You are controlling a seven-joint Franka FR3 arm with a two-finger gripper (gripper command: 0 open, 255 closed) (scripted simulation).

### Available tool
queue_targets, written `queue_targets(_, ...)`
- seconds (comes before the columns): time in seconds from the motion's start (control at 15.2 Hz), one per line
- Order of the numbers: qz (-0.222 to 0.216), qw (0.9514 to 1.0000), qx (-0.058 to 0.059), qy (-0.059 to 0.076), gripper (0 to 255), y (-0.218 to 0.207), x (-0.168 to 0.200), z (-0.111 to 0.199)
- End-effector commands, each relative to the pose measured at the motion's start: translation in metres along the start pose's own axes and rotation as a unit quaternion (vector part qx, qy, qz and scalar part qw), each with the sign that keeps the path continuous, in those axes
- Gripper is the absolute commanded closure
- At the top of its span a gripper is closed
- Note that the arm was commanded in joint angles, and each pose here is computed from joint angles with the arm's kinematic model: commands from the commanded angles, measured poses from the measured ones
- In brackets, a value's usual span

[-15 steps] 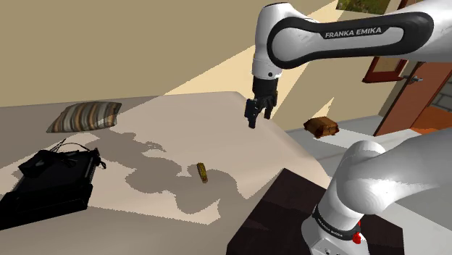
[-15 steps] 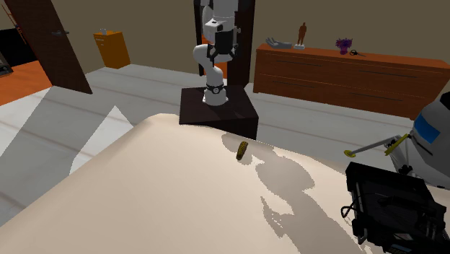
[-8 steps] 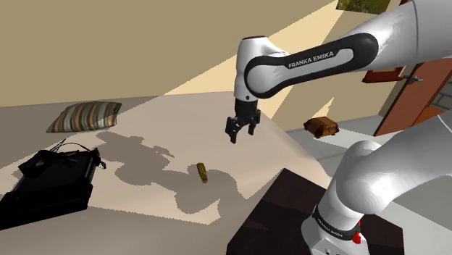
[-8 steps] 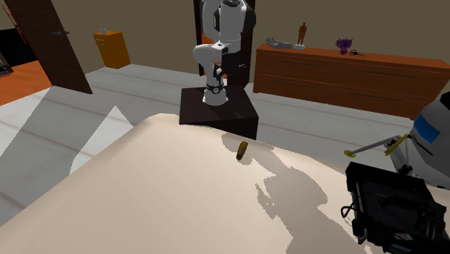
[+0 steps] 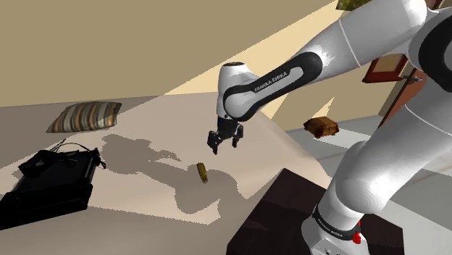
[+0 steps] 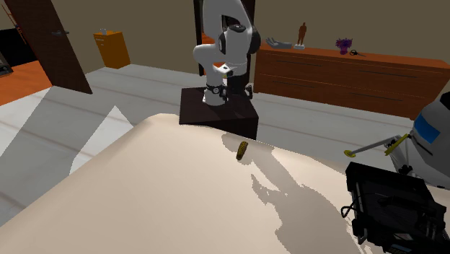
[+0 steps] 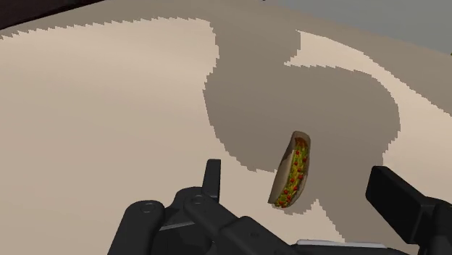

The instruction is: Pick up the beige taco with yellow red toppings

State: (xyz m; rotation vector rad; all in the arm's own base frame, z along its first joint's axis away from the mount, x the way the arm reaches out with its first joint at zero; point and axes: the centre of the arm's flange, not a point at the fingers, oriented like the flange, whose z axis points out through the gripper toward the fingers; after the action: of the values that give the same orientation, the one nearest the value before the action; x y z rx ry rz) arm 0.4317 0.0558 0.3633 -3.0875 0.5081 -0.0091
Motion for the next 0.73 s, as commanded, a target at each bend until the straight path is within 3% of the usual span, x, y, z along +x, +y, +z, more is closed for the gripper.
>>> queue_targets(0.0,0.016,0.9999,0.003,0.004,0,-0.008,0.013,0.024)
queue_targets(0.66,0.094,0.9953,0.016,0.02,0,-0.044,0.081,0.126)
